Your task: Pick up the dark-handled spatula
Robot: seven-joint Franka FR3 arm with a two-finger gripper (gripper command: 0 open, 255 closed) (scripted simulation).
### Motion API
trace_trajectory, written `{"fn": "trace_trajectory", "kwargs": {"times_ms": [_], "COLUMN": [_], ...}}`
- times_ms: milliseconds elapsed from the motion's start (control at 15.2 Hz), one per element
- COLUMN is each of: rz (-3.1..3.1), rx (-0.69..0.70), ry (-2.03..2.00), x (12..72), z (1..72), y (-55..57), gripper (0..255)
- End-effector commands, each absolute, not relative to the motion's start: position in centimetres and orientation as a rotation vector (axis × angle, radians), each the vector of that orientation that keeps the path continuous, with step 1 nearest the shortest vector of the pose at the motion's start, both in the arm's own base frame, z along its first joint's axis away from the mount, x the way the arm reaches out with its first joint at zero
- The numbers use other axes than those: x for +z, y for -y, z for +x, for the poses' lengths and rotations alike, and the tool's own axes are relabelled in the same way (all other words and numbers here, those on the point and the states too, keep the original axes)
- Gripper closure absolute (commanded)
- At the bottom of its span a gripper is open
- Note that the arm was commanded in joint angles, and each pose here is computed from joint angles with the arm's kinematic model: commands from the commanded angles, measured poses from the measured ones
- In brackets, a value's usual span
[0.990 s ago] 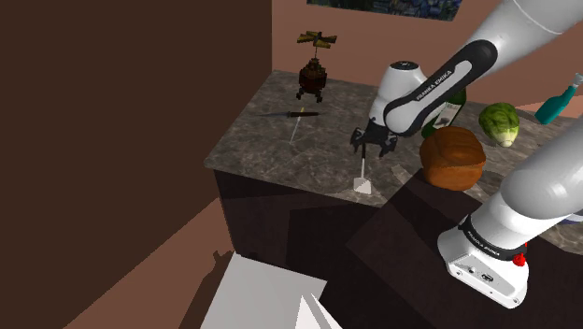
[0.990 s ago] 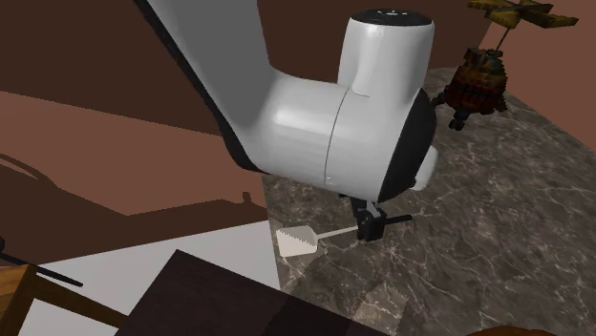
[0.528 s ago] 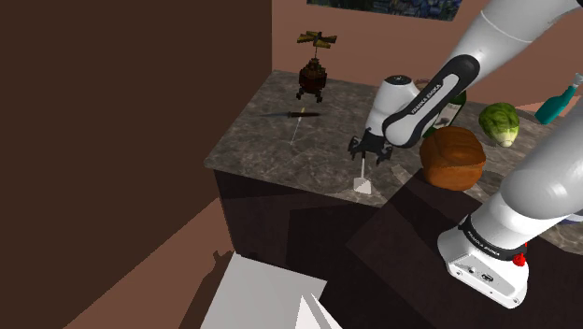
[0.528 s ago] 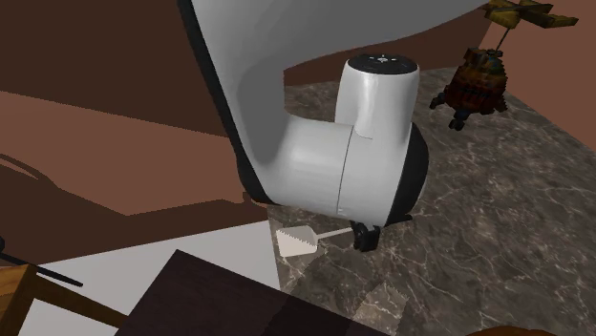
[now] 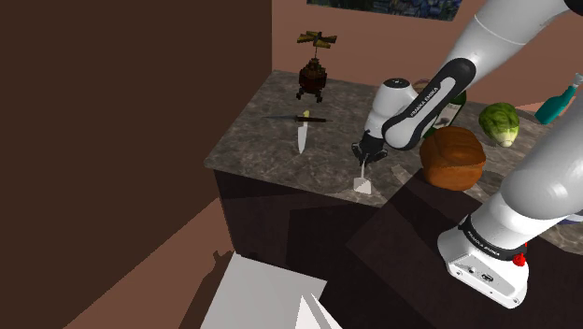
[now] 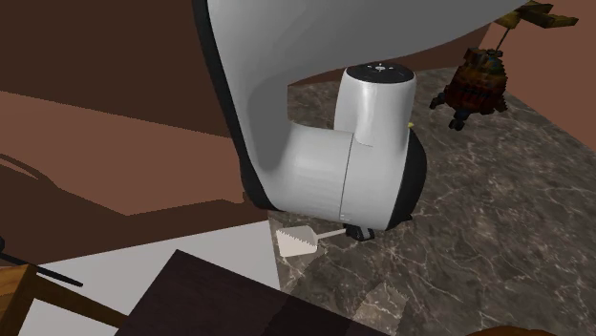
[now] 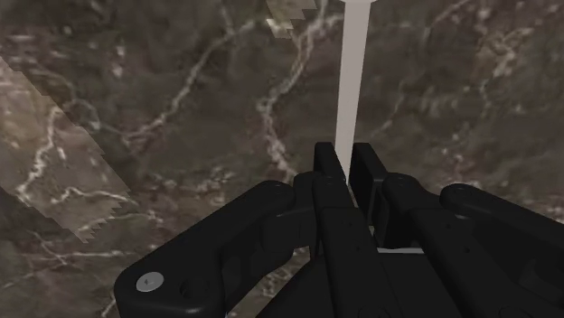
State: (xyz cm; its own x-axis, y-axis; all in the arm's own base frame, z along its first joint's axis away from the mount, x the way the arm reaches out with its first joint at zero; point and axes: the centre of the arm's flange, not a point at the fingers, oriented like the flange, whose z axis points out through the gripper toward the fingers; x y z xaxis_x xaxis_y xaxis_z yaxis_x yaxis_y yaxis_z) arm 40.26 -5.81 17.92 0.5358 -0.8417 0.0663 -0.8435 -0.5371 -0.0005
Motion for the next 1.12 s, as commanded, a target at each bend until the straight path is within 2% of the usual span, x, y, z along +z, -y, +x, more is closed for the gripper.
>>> {"fn": "trace_trajectory", "kwargs": {"times_ms": [0,198,1056], "rz": [2.725,2.725,2.725], "rx": [0.091,0.091,0.091], "ry": [1.496,1.496,1.496], "x": [17.9,17.9,24.8], "z": [40.3,40.2,40.2], "y": [5.8,5.7,5.7], "gripper": [255,255,255]}}
